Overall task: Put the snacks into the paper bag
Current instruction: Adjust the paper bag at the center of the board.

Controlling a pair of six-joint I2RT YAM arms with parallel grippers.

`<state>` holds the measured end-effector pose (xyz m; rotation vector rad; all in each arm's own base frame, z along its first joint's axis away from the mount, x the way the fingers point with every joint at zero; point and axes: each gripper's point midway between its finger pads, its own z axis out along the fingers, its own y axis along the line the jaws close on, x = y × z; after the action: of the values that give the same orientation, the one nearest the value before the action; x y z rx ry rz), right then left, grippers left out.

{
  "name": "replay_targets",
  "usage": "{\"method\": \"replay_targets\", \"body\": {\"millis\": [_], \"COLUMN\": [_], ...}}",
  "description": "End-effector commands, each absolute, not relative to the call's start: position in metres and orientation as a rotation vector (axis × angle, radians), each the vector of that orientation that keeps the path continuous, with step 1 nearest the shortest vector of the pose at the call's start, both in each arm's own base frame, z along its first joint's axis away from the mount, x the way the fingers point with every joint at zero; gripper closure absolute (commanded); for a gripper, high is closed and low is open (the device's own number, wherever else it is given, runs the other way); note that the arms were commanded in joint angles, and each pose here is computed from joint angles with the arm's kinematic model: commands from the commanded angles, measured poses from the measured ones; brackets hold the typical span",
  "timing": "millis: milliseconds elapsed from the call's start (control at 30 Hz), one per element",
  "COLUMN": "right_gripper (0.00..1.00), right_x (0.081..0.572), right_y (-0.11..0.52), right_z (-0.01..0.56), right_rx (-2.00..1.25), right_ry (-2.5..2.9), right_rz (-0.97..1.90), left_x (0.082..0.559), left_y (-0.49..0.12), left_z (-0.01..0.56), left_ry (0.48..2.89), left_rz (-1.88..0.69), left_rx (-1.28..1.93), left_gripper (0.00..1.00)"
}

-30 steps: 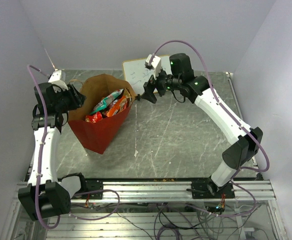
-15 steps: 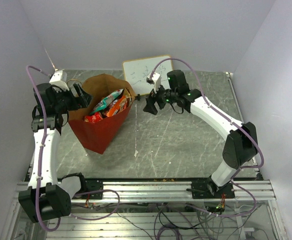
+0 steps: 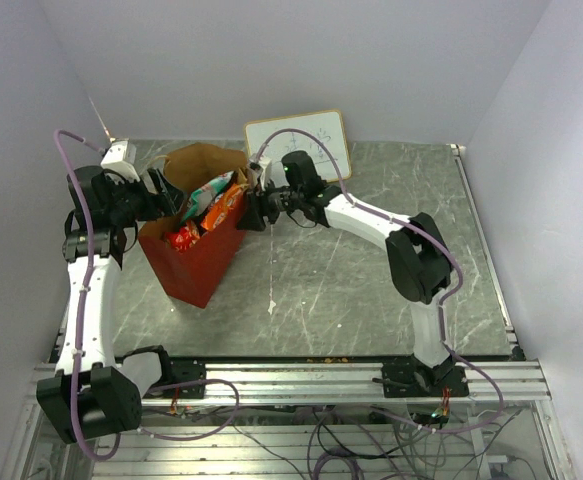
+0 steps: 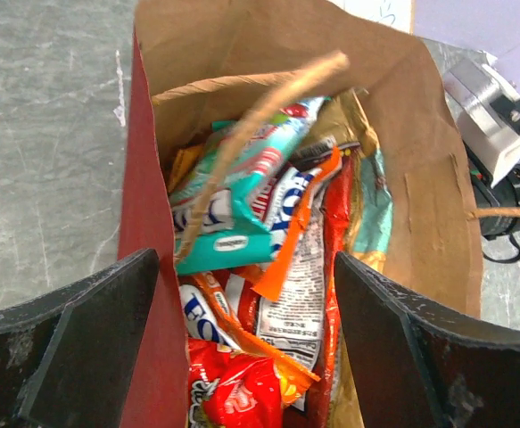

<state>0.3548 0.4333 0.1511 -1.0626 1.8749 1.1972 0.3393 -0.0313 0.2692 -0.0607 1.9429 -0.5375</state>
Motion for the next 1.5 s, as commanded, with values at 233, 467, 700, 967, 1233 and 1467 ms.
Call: {"method": "replay_targets", "body": {"millis": [233, 467, 700, 967, 1233, 1467], "right_gripper": [0.51, 0.5, 0.37, 0.32, 0.3, 0.17], "right_x": [0.356, 0.365, 0.367, 0.364, 0.377, 0.404], "right_y": [0.474, 0.457, 0.426, 0.408, 0.369, 0.291], "right_z": [0.168, 0.172, 0.189, 0.191, 0.207, 0.223], "right_rx": [-0.986, -0.942, -0.968, -1.009, -1.011, -0.933], "right_ry": [1.84, 1.849, 1.822, 1.825, 1.825, 1.952], "right_rz": [1.471, 1.477, 1.423, 1.367, 1.232, 0.86], "left_x": [0.343, 0.343, 0.34, 0.335, 0.329, 0.333], "left_y": [-0.042, -0.041, -0.031, -0.023, -0.006, 0.018], "left_z": [0.258, 0.27, 0.288, 0.308, 0.333, 0.356], "left_ry": [1.974, 1.943, 1.921, 1.887, 1.867, 1.852], "left_rz": [-0.655, -0.639, -0.533, -0.433, -0.265, -0.086], "left_rx": [-0.052, -0.039, -0.005, 0.036, 0.088, 0.111], "left_gripper": [0.12, 0.13, 0.1, 0.06, 0.01, 0.0]}}
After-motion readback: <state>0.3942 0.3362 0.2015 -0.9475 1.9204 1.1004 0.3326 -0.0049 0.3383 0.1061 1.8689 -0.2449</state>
